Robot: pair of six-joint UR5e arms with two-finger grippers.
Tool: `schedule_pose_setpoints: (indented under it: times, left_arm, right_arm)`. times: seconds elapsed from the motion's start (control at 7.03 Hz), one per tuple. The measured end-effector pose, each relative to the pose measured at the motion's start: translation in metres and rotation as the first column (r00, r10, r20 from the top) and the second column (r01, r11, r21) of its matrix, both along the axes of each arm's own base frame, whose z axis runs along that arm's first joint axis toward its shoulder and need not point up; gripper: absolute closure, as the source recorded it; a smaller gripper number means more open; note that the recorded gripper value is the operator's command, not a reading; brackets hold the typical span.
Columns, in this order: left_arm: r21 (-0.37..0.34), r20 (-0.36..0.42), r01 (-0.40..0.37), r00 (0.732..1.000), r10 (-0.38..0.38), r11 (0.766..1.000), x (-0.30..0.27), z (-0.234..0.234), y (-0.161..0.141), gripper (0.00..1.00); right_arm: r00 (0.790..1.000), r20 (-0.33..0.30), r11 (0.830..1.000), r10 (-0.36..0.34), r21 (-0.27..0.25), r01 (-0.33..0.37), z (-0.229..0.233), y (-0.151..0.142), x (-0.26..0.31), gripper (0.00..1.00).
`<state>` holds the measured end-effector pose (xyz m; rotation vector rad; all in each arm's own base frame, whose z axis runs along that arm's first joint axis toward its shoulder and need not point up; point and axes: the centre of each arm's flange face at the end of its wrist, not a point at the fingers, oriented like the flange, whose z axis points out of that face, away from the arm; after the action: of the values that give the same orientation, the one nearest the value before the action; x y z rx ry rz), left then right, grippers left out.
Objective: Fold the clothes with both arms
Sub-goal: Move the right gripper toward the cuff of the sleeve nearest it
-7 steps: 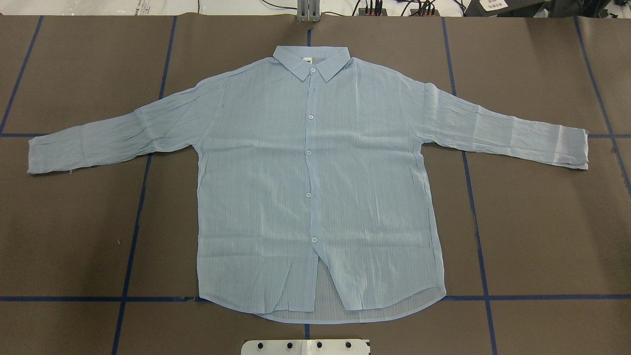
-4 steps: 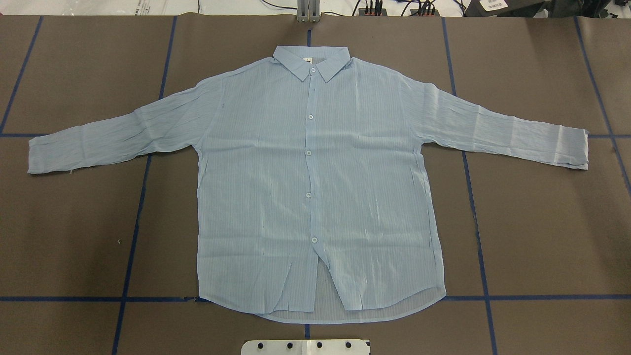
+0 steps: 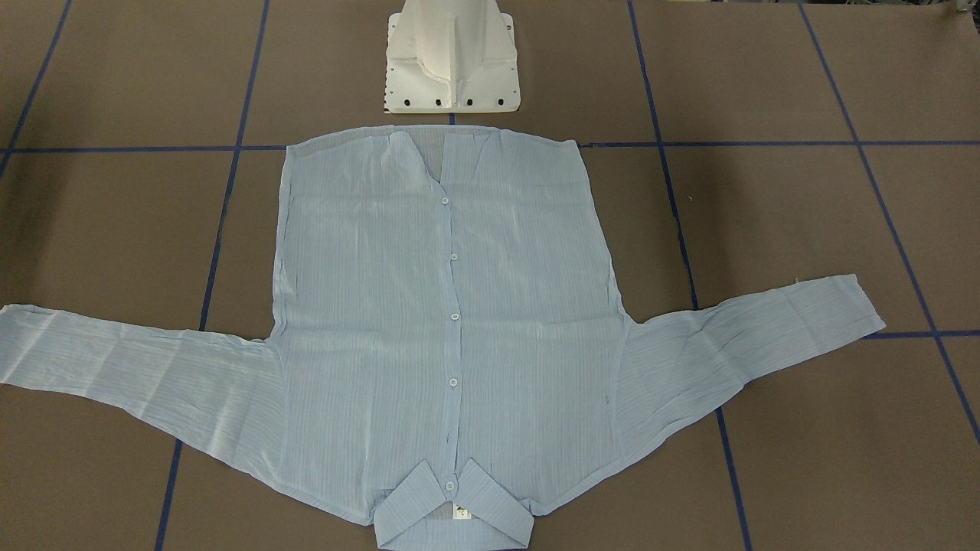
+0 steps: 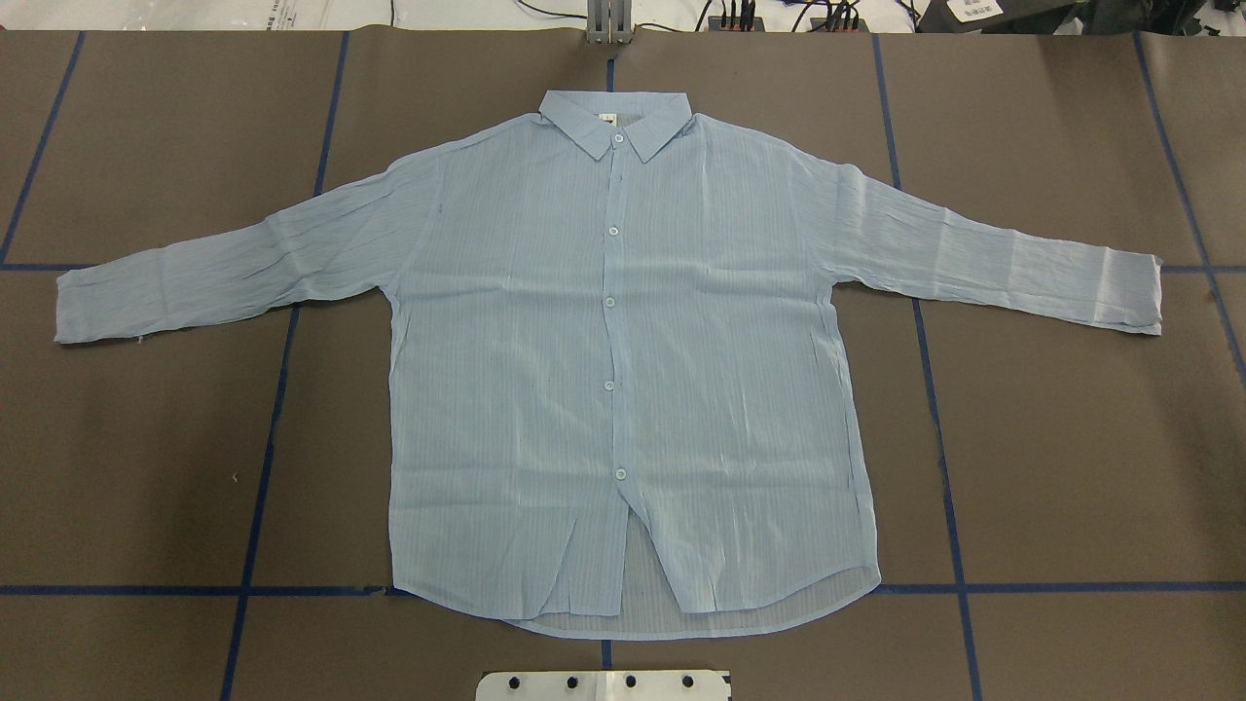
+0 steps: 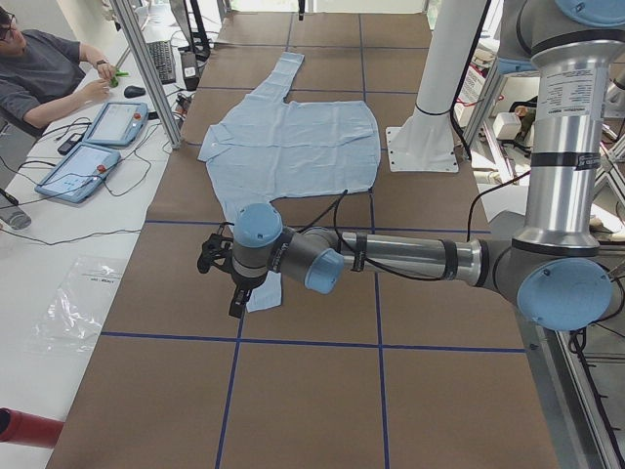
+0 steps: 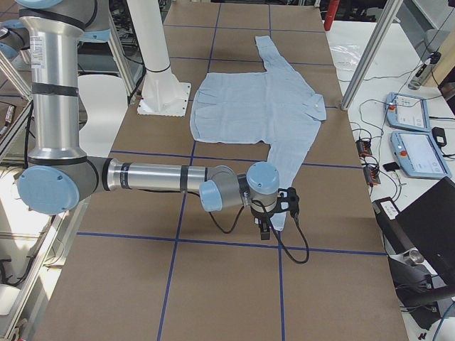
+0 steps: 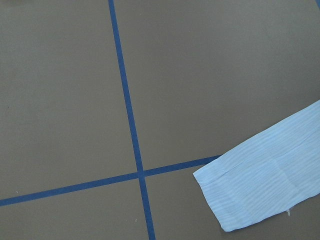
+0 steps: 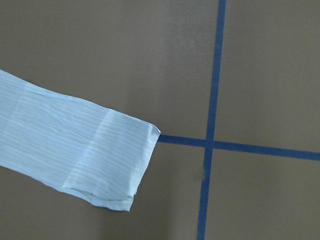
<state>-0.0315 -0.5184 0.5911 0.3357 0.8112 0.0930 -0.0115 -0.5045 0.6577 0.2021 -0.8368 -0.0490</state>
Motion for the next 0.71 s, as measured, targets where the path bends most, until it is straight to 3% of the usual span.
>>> schedule_pose_setpoints:
  times: [0.28,0.57,0.71]
  left_arm:
    - [0.005,0.001,-0.001,1.000,0.001,1.000,0.000,0.001,-0.002,0.01]
    - [0.006,0.000,-0.001,1.000,0.001,1.000,0.000,0.001,-0.002,0.01]
    - [0.006,0.000,-0.002,1.000,0.002,1.000,0.000,0.001,-0.002,0.01]
  right_arm:
    - [1.000,0.024,0.999,-0.014,0.043,0.013,0.016,-0.007,-0.053,0.00]
    - [0.998,0.018,0.997,-0.054,0.047,0.053,0.022,-0.011,-0.089,0.02]
    - [0.997,0.012,0.997,-0.072,0.041,0.072,0.026,-0.014,-0.102,0.08]
